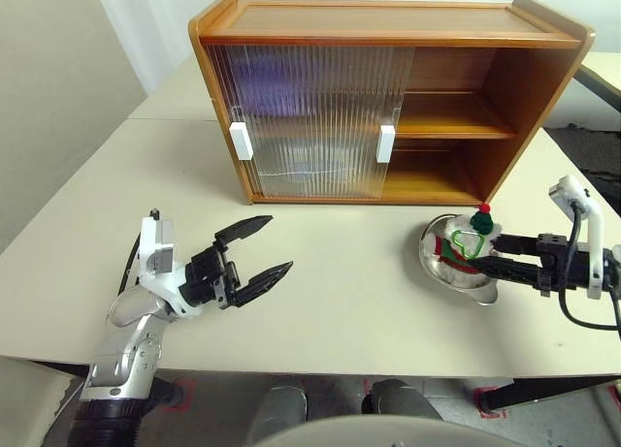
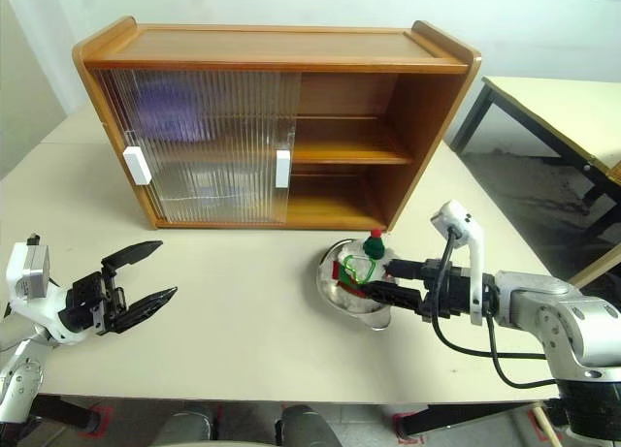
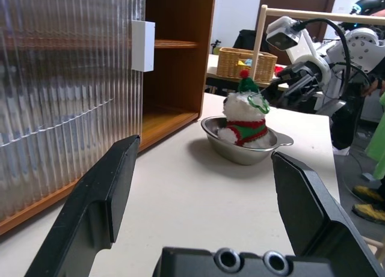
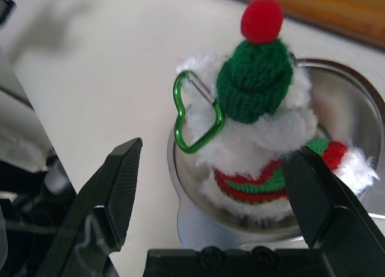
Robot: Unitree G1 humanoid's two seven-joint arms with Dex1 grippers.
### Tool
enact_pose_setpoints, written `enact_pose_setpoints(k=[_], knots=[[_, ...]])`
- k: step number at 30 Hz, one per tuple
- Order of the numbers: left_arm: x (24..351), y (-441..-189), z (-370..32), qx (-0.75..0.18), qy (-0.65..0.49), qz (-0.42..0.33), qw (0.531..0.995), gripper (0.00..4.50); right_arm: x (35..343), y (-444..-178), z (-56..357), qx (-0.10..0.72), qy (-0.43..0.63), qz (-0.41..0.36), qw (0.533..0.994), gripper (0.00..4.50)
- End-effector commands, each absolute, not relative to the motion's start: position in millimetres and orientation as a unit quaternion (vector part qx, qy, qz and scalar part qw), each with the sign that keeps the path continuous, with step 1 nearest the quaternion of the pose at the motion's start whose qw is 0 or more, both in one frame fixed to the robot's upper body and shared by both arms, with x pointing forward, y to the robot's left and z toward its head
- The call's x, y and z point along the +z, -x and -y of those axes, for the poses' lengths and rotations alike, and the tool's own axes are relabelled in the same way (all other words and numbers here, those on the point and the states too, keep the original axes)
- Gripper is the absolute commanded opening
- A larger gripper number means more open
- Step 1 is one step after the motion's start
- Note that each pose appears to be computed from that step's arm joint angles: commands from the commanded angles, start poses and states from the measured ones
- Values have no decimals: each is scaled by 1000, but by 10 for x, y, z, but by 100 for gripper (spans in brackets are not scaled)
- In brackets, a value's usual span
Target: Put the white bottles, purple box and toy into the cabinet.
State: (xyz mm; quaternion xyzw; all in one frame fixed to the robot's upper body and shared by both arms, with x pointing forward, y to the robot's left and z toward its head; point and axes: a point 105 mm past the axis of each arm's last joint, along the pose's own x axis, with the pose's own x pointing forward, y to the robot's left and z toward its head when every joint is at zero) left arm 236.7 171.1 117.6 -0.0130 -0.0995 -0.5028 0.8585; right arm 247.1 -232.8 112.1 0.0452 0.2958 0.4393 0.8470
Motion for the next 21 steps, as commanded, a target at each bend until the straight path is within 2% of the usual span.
enact_pose_setpoints(k=[1, 21], knots=[[1202, -2388, -1694, -505, 8, 105, 857, 450, 1129, -2461, 2277, 452, -38, -297, 840, 447], [1209, -2441, -1741, -508, -1, 104, 855, 450, 1001, -2690, 2066, 424, -6, -262, 867, 447]])
